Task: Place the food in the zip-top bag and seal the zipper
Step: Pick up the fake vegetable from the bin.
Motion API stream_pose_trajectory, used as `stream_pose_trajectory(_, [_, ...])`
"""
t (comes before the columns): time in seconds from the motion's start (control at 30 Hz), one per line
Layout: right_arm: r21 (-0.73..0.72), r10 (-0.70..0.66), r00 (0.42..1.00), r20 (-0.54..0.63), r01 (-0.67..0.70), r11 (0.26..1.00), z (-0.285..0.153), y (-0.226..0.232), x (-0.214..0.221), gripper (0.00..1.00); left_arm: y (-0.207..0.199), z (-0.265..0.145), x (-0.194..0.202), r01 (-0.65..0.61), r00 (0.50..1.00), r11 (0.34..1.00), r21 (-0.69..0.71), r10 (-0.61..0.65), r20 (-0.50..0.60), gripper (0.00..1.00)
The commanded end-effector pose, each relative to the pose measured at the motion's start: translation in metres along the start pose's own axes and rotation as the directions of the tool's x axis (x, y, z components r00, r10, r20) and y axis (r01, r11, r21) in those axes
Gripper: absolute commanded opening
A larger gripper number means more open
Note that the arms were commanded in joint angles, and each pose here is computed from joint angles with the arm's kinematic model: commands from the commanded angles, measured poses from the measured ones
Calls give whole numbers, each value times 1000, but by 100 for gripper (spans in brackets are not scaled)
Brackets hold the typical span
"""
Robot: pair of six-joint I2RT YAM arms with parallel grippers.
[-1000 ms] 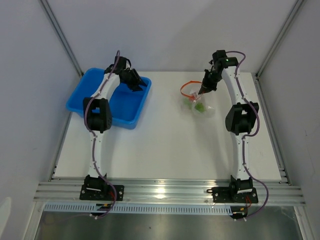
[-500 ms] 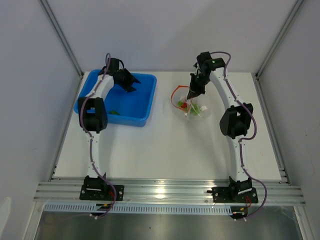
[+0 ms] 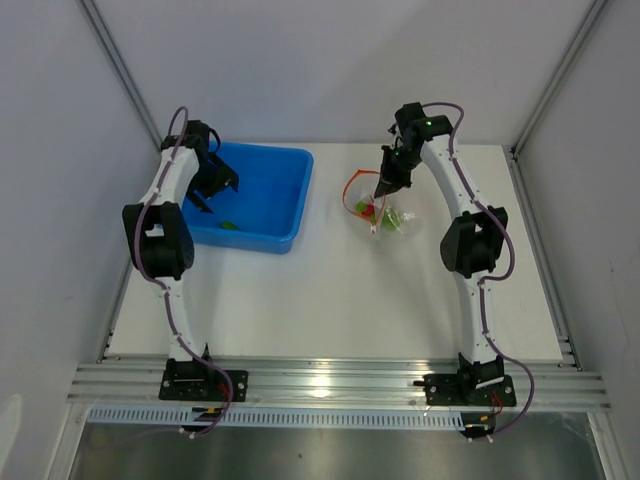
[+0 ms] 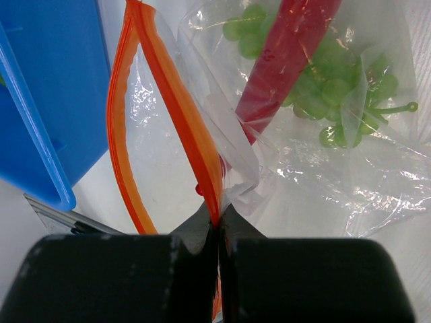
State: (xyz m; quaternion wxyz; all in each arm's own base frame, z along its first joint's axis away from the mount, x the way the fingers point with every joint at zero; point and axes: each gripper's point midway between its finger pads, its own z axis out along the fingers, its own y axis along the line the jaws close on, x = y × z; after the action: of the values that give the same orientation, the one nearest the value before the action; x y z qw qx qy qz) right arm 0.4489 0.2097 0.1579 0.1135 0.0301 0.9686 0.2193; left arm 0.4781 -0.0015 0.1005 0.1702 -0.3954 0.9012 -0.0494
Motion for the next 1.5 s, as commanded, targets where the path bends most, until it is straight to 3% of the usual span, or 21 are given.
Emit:
stream_pose_trajectory(0.0, [-65, -36, 998, 59, 40, 997, -29, 25, -4, 0, 40, -21, 9, -99, 995, 982, -164, 101, 6, 91])
stream_pose_trajectory(0.23, [-103, -22, 999, 32, 26, 994, -22, 34, -1, 0, 79, -6, 40, -148, 987, 943, -297, 120, -110, 95])
stream_pose_trajectory(0.43, [-119, -29, 999, 36, 33, 992, -19, 41, -3, 0, 68, 5, 44, -165, 983, 953, -253, 137, -125, 94])
stream_pose_trajectory(0.87, [-106, 4, 998, 60, 2, 994, -27, 27, -14, 0, 81, 48, 67, -208, 970, 938, -277, 161, -183, 75])
stream_pose_trajectory(1.1, [-106, 2, 997, 73, 6, 994, -32, 28, -15, 0, 85, 55, 62, -218, 972, 931, -294, 178, -155, 67])
stream_pose_trajectory(1.23, [-105, -8, 996, 87, 17, 994, -36, 30, -16, 0, 85, 54, 61, -230, 968, 925, -304, 185, -169, 57])
stream_pose_trajectory(1.3, [-98, -10, 996, 89, 19, 995, -37, 29, -16, 0, 83, 55, 58, -231, 968, 924, -304, 186, -170, 38])
stream_pose_trajectory(1.33, [-94, -11, 995, 95, 20, 995, -39, 29, -16, 0, 80, 55, 57, -230, 968, 928, -294, 187, -166, 22])
stream_pose_trajectory(1.4, [-89, -11, 995, 97, 19, 996, -39, 27, -17, 0, 76, 54, 56, -230, 969, 932, -279, 191, -158, 7])
stream_pose_trajectory(1.47, [-83, -14, 995, 103, 23, 996, -42, 27, -17, 0, 69, 52, 50, -225, 971, 940, -256, 195, -137, 0])
